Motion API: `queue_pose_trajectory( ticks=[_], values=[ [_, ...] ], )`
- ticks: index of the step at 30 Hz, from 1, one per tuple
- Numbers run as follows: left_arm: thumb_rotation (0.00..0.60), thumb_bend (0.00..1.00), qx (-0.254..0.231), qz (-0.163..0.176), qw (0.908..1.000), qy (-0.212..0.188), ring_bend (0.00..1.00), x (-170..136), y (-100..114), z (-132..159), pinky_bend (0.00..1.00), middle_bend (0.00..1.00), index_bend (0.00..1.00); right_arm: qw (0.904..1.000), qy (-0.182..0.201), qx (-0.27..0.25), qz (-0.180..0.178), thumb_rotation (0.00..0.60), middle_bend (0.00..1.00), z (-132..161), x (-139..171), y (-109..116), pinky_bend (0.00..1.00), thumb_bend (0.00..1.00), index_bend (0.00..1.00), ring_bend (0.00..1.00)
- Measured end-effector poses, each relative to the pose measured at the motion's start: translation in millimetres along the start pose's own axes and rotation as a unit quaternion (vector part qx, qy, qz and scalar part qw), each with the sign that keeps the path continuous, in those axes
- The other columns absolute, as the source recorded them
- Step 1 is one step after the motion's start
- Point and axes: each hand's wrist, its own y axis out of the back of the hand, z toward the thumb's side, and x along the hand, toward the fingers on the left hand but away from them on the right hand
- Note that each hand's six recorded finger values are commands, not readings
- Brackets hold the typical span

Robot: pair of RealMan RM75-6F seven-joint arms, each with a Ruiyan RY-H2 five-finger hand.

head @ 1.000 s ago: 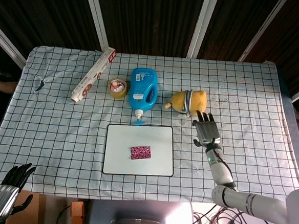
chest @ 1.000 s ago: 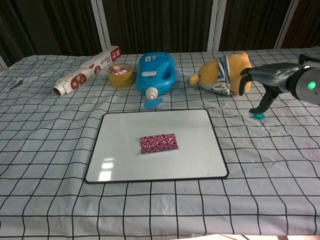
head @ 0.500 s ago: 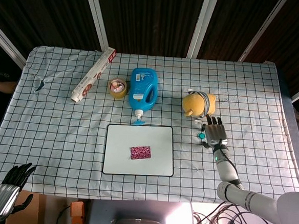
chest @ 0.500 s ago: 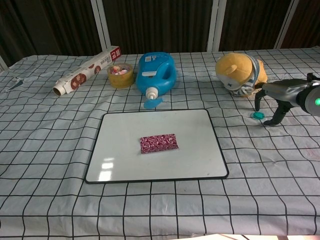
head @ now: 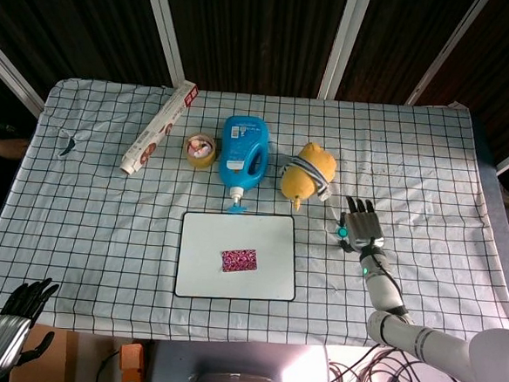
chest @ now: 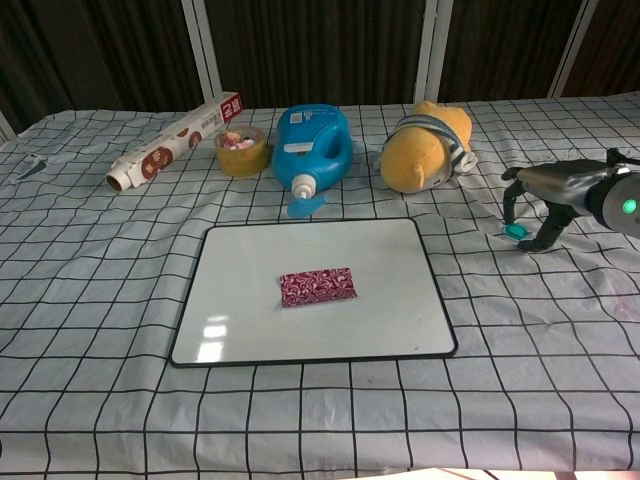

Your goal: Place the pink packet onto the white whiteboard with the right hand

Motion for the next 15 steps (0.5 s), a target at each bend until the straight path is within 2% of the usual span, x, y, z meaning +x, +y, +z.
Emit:
queue_pose_trajectory(
  ticks=[15],
  values=[
    [0.6, 0.37, 0.0, -0.002, 1.0, 0.0, 0.0, 0.6, -1.0, 0.6, 0.0, 0.0, 0.0, 1.0, 0.001, 0.003, -0.002, 0.6, 0.0, 2.5, 2.3, 0.3, 0.02, 0.22, 0.52, 0.0]
  ],
)
